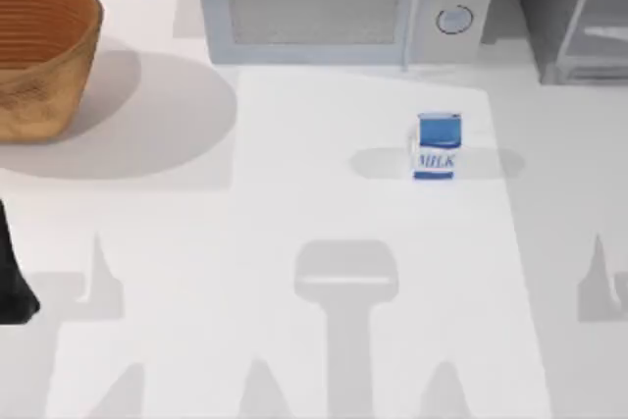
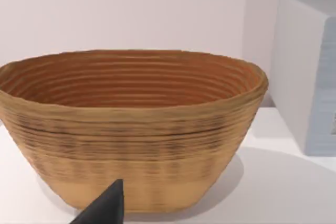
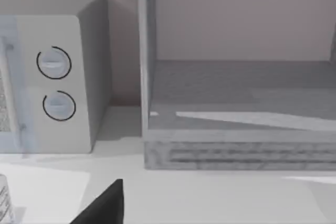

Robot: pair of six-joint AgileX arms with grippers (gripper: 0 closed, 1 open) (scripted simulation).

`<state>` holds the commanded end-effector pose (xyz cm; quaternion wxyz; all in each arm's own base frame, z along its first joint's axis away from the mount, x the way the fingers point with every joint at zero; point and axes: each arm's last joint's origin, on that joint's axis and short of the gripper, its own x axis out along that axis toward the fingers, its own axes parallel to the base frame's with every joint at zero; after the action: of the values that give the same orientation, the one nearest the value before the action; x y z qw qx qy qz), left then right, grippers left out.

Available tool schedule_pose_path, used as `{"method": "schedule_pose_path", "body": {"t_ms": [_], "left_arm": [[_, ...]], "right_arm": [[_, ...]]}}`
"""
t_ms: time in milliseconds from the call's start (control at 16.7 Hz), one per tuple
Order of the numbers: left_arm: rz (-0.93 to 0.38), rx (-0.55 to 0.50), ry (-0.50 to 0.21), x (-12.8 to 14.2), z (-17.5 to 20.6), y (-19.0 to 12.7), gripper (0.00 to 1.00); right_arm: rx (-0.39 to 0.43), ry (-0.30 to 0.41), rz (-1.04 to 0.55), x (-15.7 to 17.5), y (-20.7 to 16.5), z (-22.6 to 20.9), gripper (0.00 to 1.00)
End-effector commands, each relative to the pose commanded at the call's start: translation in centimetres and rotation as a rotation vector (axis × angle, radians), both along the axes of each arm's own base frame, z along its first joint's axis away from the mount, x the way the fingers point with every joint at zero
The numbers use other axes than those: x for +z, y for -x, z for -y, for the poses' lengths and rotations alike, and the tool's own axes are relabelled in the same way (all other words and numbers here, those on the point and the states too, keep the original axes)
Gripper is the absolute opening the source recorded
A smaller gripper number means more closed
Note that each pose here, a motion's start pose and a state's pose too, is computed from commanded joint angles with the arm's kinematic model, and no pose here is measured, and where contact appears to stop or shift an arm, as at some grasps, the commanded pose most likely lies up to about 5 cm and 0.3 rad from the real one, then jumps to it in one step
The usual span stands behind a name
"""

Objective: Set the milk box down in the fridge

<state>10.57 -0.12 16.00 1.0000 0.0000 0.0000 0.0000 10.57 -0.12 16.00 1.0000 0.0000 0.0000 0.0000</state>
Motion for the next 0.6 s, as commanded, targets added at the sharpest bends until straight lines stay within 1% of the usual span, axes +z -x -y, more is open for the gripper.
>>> {"method": "schedule_pose_path", "body": {"t_ms": [300,600], "left_arm": [[0.0,0.0,0.0,0.0,0.0,0.0,1.0],[0.0,0.0,0.0,0.0,0.0,0.0,1.0]], "right_arm": [[0.001,0.001,0.009,0.7,-0.2,-0.1,1.0],[0.001,0.005,0.04,3.5,-1.9,-0.8,1.0]]}}
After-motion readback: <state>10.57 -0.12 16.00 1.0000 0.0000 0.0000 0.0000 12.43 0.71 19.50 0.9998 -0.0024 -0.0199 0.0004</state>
